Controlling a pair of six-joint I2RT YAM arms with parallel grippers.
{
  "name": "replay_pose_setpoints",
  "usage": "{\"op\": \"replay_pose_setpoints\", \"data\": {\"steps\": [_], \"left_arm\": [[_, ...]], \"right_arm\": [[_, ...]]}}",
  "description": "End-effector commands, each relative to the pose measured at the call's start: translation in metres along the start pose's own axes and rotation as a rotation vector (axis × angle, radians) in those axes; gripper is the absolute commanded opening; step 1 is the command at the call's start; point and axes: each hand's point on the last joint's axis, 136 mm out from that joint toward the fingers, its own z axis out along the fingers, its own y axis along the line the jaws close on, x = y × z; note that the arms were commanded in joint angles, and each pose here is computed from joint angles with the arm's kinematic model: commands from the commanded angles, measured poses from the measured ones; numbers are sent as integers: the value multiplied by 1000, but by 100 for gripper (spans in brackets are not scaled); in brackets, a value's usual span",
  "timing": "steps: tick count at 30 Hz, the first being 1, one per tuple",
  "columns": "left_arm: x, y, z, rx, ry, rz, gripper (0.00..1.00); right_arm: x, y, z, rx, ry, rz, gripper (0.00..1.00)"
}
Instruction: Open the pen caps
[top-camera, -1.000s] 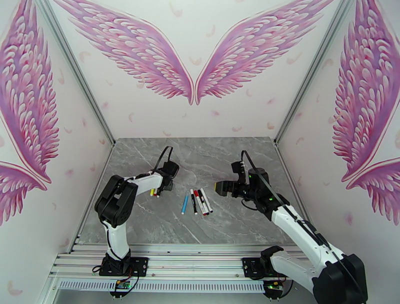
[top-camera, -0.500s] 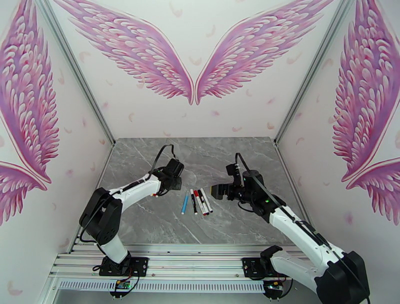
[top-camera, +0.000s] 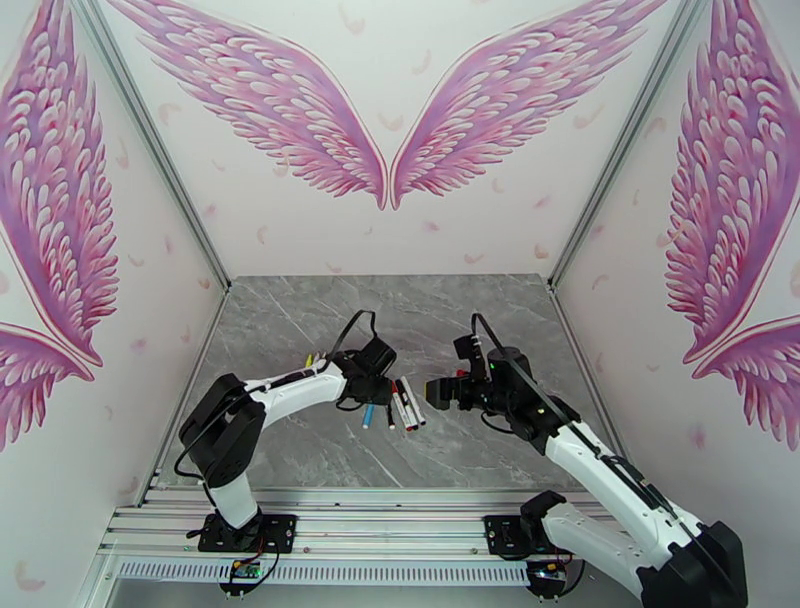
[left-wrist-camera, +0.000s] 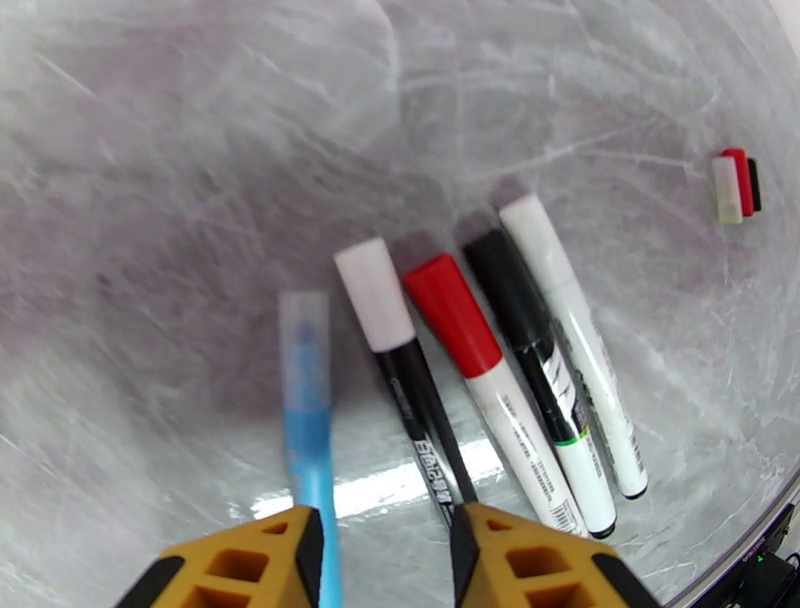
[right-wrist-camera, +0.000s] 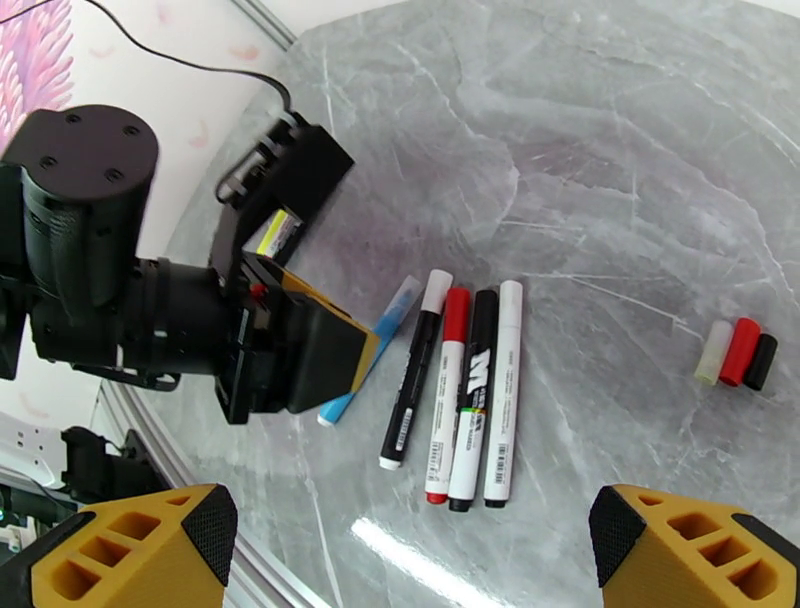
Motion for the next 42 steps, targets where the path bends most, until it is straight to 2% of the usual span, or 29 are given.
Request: {"op": "replay_pose_setpoints", "data": {"steps": [1,5,6,18,42], "left_arm": [[-1,-16,3,13,15,-31,44],[8,-19,16,-18,41,-16,44],[0,-27,12,-7,20,-15,44],[3,-19,23,-92,20,-22,40],[6,-12,40,-138,32,-57,30]], "right_arm": [[11,-6,-4,35,13,7,99],[13,-6,-7,37,11,14,99],[14,-7,-7,39,11,14,99],[18,-9,-9,48,7,23,99],[21,-12,-8,52,3,40,99]]}}
